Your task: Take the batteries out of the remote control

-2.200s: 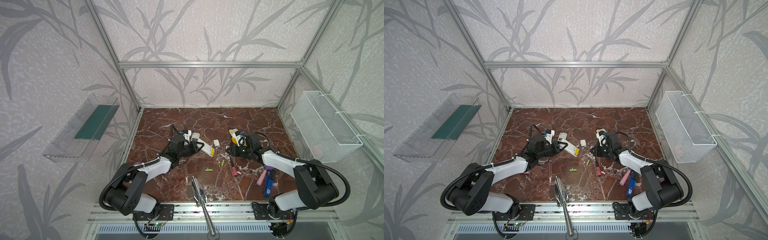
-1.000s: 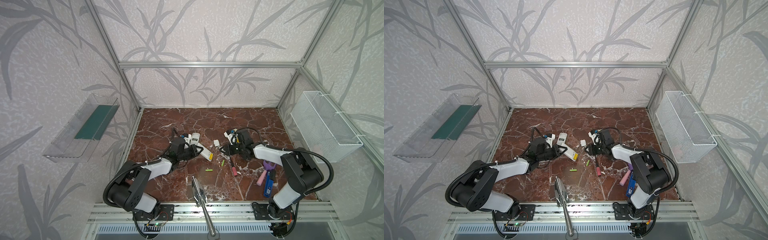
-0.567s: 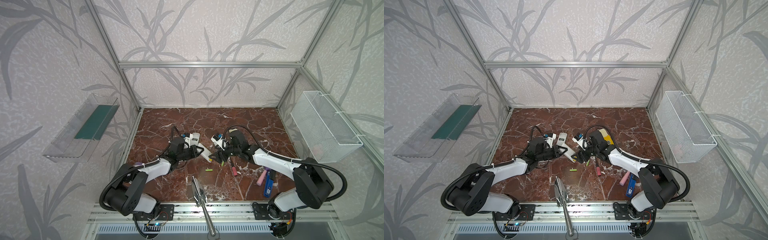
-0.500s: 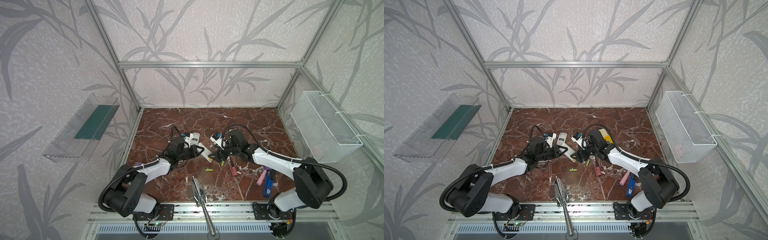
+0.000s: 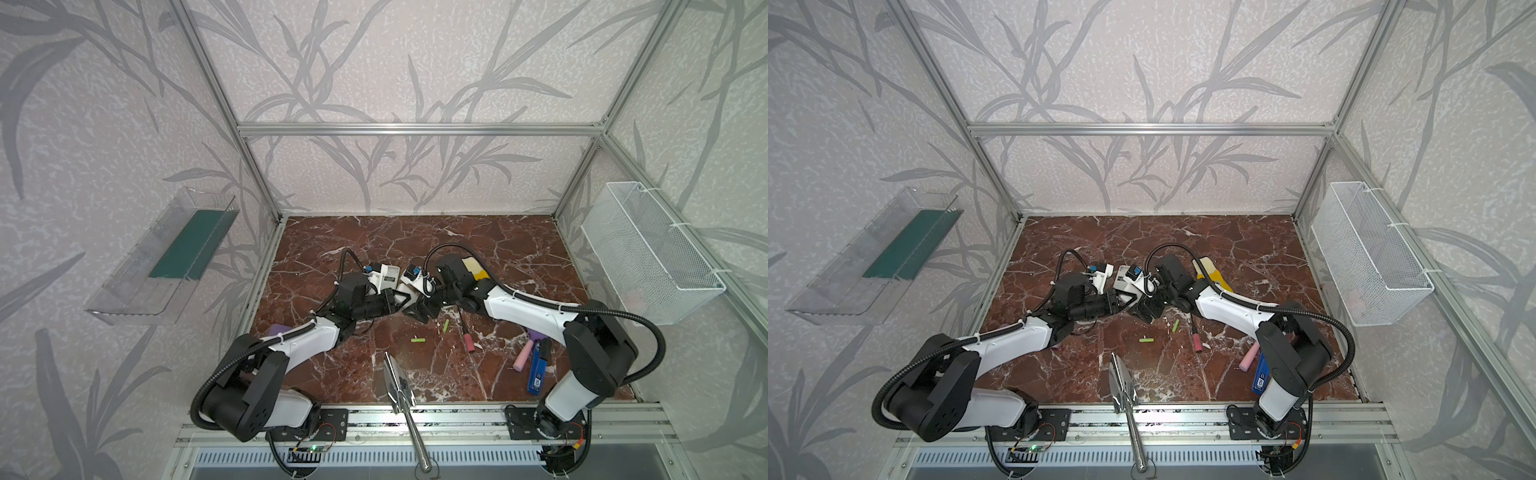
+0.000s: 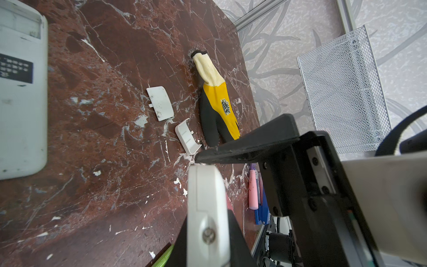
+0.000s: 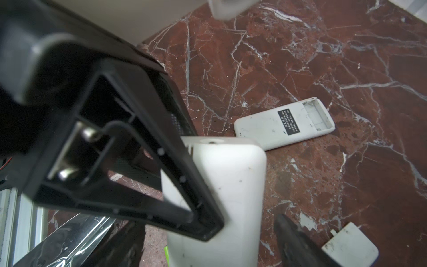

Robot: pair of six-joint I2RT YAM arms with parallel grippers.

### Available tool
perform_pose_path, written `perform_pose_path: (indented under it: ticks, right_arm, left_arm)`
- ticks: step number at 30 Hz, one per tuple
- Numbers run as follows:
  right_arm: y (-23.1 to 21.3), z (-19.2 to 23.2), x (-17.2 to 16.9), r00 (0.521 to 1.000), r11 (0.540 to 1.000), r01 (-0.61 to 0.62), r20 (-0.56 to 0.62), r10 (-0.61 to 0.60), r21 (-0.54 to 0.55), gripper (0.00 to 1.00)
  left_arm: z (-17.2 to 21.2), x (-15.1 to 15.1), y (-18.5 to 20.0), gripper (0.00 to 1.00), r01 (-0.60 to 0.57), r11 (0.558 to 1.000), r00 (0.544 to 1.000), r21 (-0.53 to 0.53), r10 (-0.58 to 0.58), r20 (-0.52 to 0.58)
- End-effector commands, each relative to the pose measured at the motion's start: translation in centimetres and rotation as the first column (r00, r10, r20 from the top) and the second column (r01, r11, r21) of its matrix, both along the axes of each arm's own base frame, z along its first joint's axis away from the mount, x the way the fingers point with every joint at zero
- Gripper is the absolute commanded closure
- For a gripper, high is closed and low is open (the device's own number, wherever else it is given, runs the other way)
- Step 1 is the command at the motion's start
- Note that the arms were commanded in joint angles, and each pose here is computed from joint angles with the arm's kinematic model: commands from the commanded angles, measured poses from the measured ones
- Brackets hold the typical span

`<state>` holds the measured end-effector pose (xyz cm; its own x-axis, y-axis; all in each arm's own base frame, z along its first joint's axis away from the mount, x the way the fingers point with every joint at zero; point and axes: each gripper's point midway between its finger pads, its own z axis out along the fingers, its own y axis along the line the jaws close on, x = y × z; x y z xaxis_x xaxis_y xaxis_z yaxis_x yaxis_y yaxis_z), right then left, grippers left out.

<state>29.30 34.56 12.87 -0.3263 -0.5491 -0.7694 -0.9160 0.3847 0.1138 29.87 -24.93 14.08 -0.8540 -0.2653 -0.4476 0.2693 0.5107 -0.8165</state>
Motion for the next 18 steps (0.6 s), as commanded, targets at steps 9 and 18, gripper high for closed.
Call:
perform_pose_path:
  ticks: [9, 18]
  right_arm:
    - [0.08, 0.25, 0.73, 1.0, 1.0, 0.013, 0.016, -0.013, -0.025, 0.32]
    - [0.21, -0.17, 0.6, 1.0, 0.999, -0.013, 0.009, 0.014, -0.045, 0.52]
  left_arm:
    - [3.11, 0.74, -0.44, 1.0, 0.001, 0.999, 0.998, -0.052, 0.002, 0.065]
    - [2.98, 0.79, -0.35, 1.0, -0.007, 0.999, 0.998, -0.051, 0.01, 0.059]
